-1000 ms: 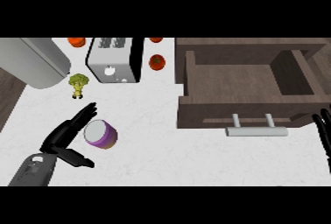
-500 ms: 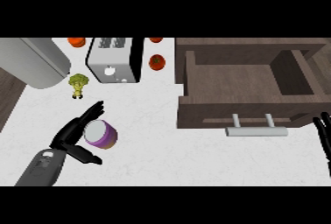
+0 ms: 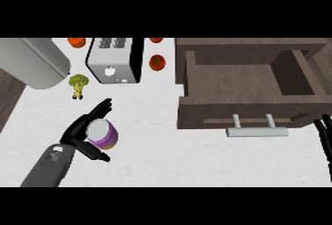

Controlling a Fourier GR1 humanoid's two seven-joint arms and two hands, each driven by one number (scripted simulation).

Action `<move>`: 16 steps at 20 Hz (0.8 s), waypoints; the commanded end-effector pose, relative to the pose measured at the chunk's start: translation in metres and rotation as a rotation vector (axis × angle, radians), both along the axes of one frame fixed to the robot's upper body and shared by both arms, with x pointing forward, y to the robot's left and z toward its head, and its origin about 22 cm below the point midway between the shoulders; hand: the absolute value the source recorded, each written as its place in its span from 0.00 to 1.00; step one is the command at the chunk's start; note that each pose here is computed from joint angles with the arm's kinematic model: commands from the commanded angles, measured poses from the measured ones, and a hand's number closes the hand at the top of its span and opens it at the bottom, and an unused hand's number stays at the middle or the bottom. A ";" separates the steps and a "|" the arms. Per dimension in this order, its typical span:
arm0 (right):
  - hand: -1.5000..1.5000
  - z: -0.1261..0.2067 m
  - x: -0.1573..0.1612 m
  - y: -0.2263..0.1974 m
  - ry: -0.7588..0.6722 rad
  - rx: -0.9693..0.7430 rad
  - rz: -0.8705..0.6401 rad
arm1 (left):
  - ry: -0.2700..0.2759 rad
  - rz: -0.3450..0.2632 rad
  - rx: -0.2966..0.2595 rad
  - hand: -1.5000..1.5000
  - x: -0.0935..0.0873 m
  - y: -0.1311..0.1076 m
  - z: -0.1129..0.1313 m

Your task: Pick up the can, place it into the drawer and close the drawer

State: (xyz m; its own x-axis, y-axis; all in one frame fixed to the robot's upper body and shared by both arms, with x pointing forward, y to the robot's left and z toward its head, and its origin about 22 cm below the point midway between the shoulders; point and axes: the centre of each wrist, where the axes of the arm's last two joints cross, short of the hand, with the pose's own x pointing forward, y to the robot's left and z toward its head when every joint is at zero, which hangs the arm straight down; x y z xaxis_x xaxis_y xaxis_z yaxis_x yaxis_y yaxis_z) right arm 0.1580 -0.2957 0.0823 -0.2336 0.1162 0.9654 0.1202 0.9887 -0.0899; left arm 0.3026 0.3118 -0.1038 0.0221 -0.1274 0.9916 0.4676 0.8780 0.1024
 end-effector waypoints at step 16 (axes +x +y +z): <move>0.00 0.005 -0.015 0.000 0.001 0.014 -0.016 | 0.005 -0.146 -0.169 1.00 0.016 -0.042 0.009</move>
